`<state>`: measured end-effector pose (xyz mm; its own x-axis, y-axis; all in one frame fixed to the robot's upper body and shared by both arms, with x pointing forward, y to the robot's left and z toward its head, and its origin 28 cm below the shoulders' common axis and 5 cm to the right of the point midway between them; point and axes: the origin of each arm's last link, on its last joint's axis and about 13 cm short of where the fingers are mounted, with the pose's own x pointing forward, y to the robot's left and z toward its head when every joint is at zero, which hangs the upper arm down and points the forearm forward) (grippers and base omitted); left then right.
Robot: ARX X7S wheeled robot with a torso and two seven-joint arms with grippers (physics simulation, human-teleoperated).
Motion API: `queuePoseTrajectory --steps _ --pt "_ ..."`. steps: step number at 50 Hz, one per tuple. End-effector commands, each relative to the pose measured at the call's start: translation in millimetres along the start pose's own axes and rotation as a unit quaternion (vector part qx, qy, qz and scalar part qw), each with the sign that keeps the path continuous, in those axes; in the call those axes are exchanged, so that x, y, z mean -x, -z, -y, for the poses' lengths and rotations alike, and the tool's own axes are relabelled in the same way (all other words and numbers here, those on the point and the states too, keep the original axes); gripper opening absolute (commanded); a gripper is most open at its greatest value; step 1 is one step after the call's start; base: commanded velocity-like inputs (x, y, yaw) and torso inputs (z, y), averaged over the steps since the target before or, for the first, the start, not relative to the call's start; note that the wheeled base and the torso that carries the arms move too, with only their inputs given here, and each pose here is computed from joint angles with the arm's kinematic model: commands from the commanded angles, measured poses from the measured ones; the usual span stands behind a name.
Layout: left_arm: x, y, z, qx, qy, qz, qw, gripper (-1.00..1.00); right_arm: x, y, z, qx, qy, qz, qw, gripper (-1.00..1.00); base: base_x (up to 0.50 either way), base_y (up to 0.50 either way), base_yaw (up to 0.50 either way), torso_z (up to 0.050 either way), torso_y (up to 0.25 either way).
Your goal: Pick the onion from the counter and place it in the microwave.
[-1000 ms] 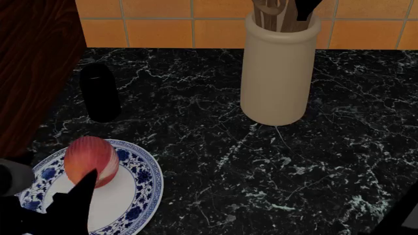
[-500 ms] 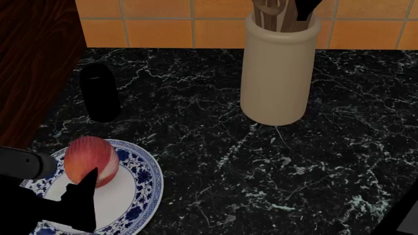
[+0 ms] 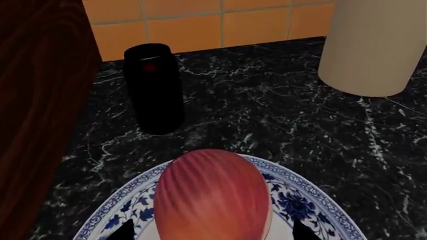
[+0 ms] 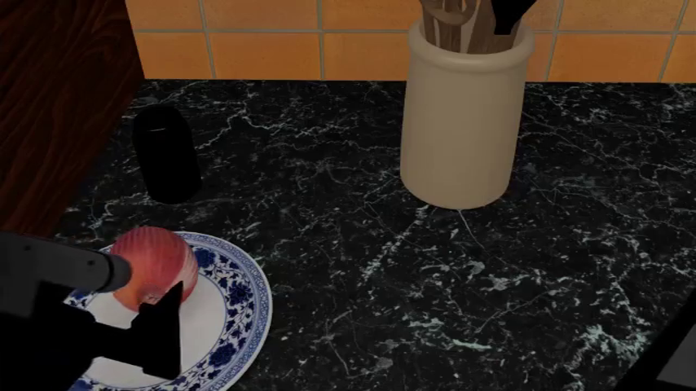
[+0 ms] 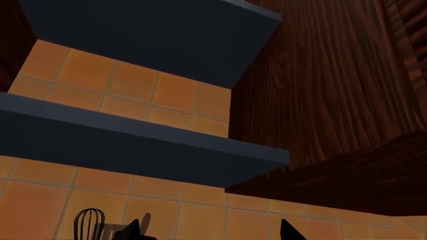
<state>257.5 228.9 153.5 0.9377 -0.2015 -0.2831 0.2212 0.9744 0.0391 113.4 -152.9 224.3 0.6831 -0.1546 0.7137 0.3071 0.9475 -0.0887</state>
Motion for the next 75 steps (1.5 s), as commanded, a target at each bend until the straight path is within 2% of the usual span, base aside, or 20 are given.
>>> queuePoseTrajectory --steps 1,20,29,30,47,55,61,64,75 --pt "-10 1 0.2 -0.009 0.005 -0.003 1.0 1.0 -1 0 0.1 0.003 -0.001 0.0 1.0 1.0 0.0 0.0 0.0 0.0 0.0" --pt "-26 -3 0.6 -0.021 0.005 -0.005 1.0 1.0 -1 0 0.2 0.006 0.002 0.002 1.0 1.0 0.0 0.0 0.0 0.0 0.0" --pt "-25 -2 1.9 -0.026 0.007 -0.003 1.0 1.0 -1 1 0.3 0.007 0.002 0.0 1.0 1.0 0.0 0.0 0.0 0.0 0.0" --pt "-24 -2 1.7 -0.026 0.007 -0.002 1.0 -1.0 -1 1 0.2 0.006 0.001 0.0 1.0 1.0 0.0 0.0 0.0 0.0 0.0" --pt "-16 -8 0.3 -0.023 0.003 0.022 0.999 -1.0 -2 0 0.2 0.005 -0.001 0.002 1.0 1.0 0.0 0.0 0.0 0.0 0.0" --pt "-7 -20 3.9 -0.011 0.011 0.108 0.994 -1.0 -3 0 0.1 0.004 -0.004 0.003 1.0 1.0 0.0 0.0 0.0 0.0 0.0" --pt "-3 -30 5.9 0.013 -0.001 0.176 0.984 -1.0 -3 -1 0.0 0.002 -0.003 0.003 1.0 1.0 0.0 0.0 0.0 0.0 0.0" --pt "0 -34 8.0 0.012 0.001 0.205 0.979 -1.0 -4 -1 0.0 0.002 -0.003 0.003 1.0 1.0 0.0 0.0 0.0 0.0 0.0" --pt "12 -58 13.0 0.03 -0.016 0.331 0.943 -1.0 -6 -2 0.0 0.002 -0.005 0.005 1.0 1.0 0.0 0.0 0.0 0.0 0.0"
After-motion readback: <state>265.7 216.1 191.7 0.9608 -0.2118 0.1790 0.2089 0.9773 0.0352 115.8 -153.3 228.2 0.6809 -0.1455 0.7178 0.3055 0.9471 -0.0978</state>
